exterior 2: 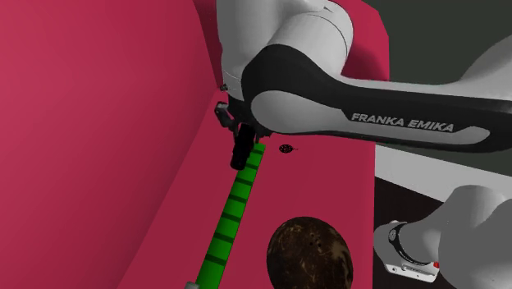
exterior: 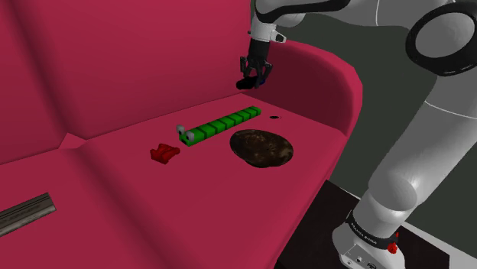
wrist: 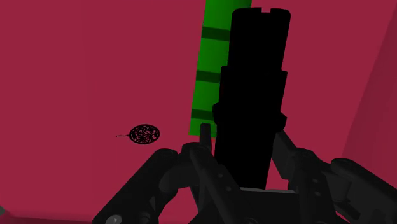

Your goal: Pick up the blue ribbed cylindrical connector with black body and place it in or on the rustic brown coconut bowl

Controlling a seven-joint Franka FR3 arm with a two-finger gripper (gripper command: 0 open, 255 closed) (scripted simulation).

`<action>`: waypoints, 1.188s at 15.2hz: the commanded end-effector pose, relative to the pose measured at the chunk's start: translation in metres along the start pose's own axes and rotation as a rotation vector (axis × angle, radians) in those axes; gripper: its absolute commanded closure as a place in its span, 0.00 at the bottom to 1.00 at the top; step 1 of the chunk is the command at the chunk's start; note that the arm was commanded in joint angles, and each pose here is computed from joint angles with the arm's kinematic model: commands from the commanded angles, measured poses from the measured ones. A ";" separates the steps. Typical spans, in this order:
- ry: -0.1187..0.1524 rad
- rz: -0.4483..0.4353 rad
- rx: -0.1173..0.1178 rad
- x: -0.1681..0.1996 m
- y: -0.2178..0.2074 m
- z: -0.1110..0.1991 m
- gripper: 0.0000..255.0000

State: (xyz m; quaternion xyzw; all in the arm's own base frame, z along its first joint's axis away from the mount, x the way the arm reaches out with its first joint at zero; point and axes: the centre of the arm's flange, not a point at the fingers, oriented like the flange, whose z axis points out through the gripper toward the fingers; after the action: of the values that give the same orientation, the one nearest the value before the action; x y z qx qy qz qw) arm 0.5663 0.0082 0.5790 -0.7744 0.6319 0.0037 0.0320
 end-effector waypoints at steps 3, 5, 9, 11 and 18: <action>0.000 0.001 0.000 -0.037 0.034 0.002 1.00; 0.000 0.001 0.000 -0.057 0.051 0.002 1.00; 0.000 0.001 0.000 -0.098 0.085 0.003 1.00; 0.000 0.001 0.000 -0.118 0.102 0.003 1.00; 0.000 0.001 0.000 -0.188 0.162 0.005 1.00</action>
State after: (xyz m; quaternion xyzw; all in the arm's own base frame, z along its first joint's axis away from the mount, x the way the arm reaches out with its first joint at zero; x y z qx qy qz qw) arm 0.3816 0.1514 0.5749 -0.7744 0.6318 0.0039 0.0317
